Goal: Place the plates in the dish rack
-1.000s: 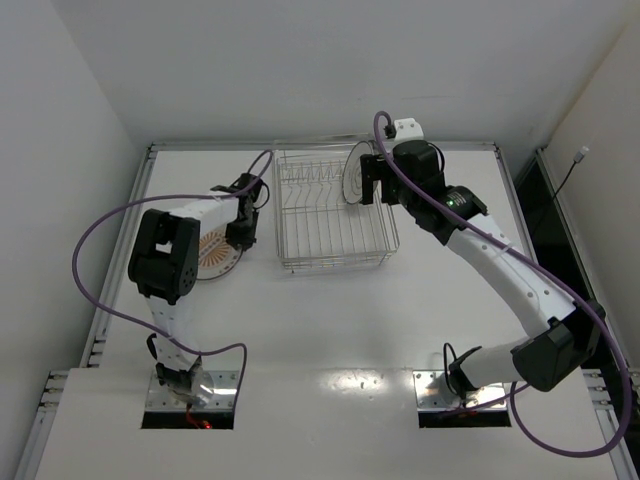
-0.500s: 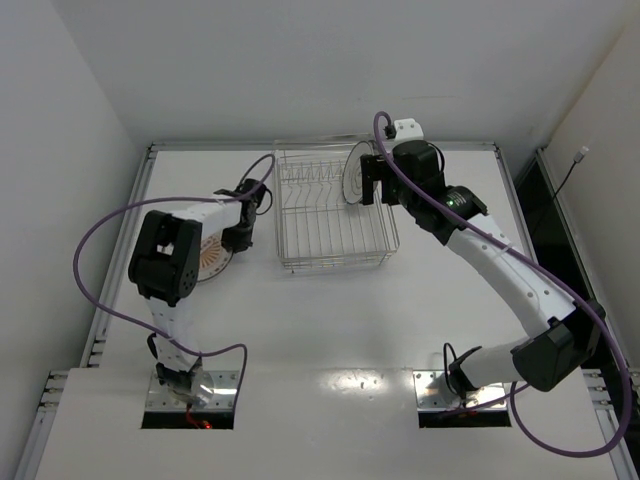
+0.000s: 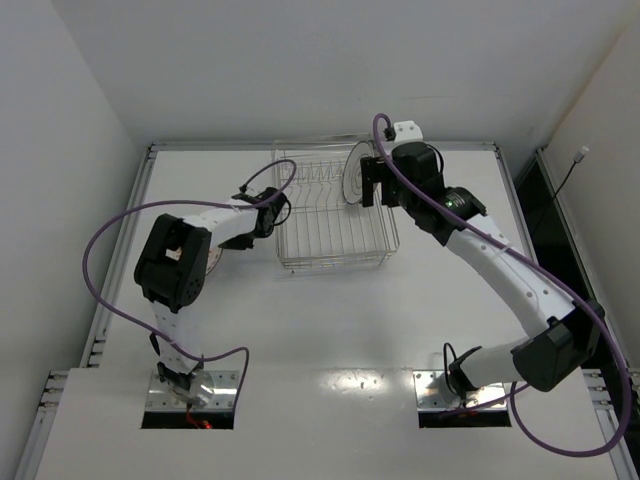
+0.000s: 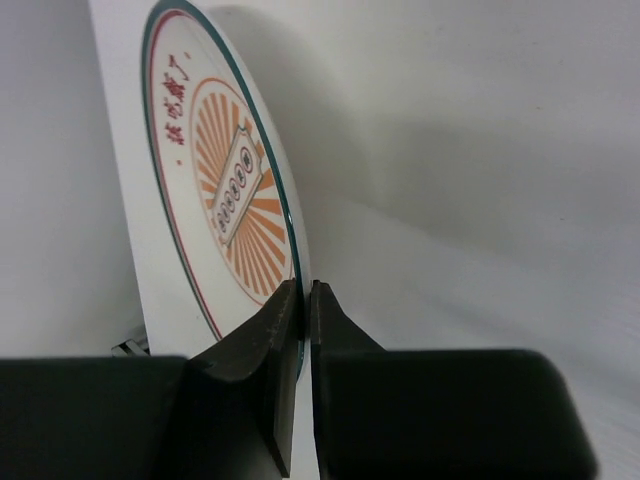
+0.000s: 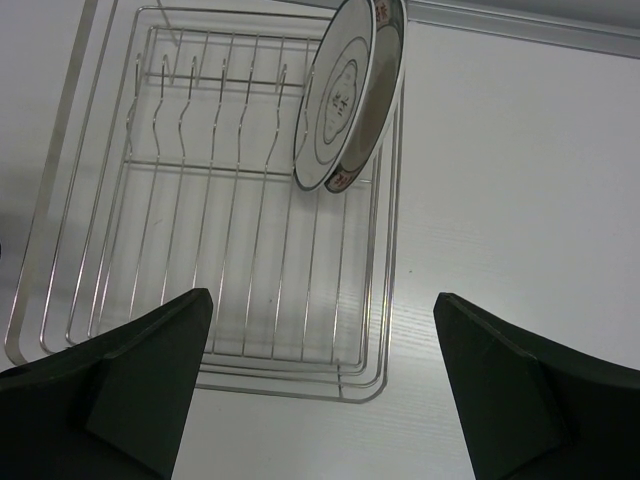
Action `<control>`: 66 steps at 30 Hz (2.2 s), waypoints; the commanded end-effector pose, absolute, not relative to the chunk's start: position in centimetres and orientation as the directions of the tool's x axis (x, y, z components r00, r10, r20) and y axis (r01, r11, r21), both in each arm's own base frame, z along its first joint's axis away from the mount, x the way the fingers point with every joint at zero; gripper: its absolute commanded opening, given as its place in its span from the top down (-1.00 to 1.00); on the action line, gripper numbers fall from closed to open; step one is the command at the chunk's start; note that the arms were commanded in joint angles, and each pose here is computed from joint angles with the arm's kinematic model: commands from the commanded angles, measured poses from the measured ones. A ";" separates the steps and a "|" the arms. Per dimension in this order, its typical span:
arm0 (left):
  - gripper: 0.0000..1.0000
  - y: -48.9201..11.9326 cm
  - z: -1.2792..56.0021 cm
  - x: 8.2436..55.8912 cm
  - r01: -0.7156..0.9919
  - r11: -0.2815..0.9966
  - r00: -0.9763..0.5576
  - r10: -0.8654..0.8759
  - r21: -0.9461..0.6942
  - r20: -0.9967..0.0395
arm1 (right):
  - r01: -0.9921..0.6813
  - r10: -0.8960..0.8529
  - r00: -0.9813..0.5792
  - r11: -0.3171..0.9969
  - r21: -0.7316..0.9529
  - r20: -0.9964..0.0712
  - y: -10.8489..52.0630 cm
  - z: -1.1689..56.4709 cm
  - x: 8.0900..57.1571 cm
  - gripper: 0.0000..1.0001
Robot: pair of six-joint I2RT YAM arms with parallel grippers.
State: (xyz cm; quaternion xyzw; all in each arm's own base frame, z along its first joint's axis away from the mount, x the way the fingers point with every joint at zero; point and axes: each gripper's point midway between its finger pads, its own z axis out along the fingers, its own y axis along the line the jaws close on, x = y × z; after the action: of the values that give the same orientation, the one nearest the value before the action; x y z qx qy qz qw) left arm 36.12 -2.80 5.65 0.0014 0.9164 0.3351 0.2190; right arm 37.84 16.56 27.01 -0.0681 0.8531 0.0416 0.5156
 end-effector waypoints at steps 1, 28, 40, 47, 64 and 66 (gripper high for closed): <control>1.00 -1.7 8.9 36.1 -0.235 0.721 -0.869 0.145 0.651 -0.474 | -0.151 -0.038 -0.430 0.988 0.030 -0.902 16.4 28.1 37.6 -0.82; 1.00 -12.4 31.1 42.5 -0.184 0.978 -0.554 -0.022 0.096 -0.832 | -0.134 -0.032 -0.435 0.991 0.030 -0.900 15.0 27.4 35.5 -0.82; 1.00 -22.6 37.1 45.7 0.177 0.942 -0.465 -0.177 -0.286 -0.868 | -0.113 0.082 -0.449 0.983 0.147 -0.890 13.7 25.4 31.5 -0.82; 1.00 -28.3 36.9 47.4 0.325 0.872 -0.429 -0.208 -0.365 -0.879 | -0.062 0.082 -0.416 0.991 0.118 -0.905 11.7 25.7 30.3 -0.87; 1.00 -34.4 34.5 50.5 0.393 0.745 -0.383 -0.402 -0.540 -0.832 | -0.059 0.042 -0.441 0.995 0.076 -0.897 10.6 23.8 29.4 -0.89; 1.00 -34.5 33.7 50.6 0.392 0.745 -0.384 -0.401 -0.540 -0.832 | -0.072 0.029 -0.449 0.995 0.069 -0.893 10.9 23.3 29.5 -0.89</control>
State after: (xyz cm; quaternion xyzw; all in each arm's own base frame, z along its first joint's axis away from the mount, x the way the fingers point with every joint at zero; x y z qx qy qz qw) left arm 49.81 -33.30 28.06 0.0099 0.8162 -0.3018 0.4926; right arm 29.17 10.61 22.69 -0.0095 0.8584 0.0396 0.5113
